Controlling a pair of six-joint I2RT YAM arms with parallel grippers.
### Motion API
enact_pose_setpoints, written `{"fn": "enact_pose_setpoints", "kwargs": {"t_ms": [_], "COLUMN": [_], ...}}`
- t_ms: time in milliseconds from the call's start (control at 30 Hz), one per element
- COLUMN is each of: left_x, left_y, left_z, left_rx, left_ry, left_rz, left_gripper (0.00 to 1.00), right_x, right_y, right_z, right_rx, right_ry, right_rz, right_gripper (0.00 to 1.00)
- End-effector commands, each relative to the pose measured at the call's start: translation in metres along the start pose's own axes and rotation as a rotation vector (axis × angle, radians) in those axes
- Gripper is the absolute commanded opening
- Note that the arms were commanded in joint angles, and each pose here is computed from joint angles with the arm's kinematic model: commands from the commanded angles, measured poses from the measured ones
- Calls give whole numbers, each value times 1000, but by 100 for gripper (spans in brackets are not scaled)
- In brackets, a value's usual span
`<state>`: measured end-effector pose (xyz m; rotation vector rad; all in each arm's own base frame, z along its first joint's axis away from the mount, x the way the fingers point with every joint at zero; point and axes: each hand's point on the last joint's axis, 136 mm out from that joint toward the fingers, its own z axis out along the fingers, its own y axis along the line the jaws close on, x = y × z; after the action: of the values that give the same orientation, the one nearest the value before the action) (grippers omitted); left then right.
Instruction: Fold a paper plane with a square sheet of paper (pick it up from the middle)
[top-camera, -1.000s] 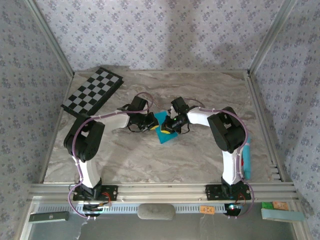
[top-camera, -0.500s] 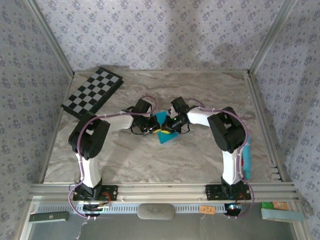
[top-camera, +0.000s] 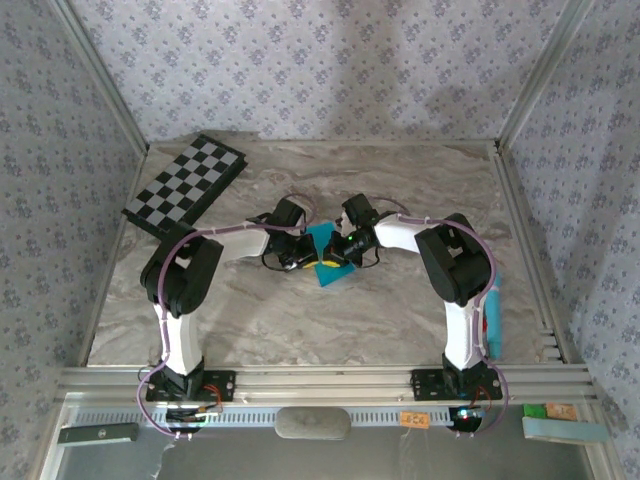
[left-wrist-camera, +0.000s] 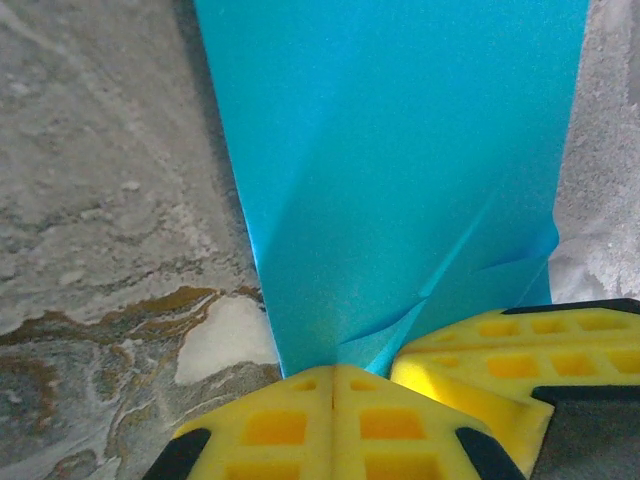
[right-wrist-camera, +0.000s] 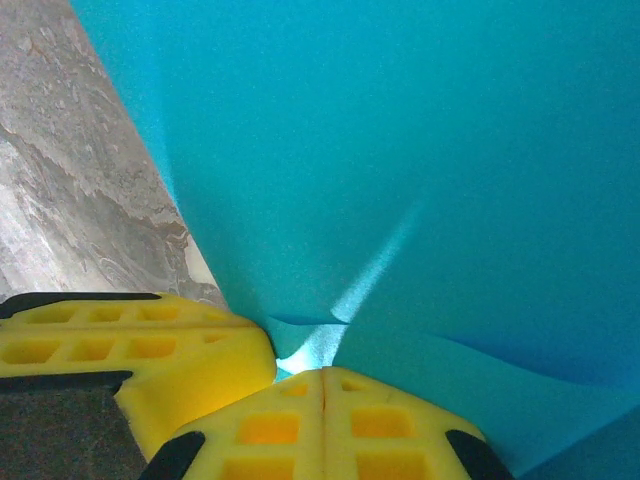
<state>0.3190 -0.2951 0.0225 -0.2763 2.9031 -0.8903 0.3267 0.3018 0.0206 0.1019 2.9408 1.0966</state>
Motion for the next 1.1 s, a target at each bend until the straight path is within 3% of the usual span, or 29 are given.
{"fn": "enact_pose_setpoints", "kwargs": {"t_ms": [0, 300, 533, 1067], "left_x": [3, 8, 5, 4], "left_y": [11, 28, 24, 26], "left_z": [4, 5, 4, 5], "left_rx": [-73, -148, -146, -128], "left_ry": [12, 33, 38, 67], "left_rz": [17, 42, 103, 142], "left_gripper": [0, 0, 0, 0], "right_x": [12, -16, -18, 1], "right_y": [-26, 29, 18, -7], "right_z": [8, -31, -36, -6], "right_rx": [83, -47, -38, -2], "right_ry": [43, -73, -85, 14], "right_rz": [54, -88, -113, -112], "right_gripper": [4, 6, 6, 6]}}
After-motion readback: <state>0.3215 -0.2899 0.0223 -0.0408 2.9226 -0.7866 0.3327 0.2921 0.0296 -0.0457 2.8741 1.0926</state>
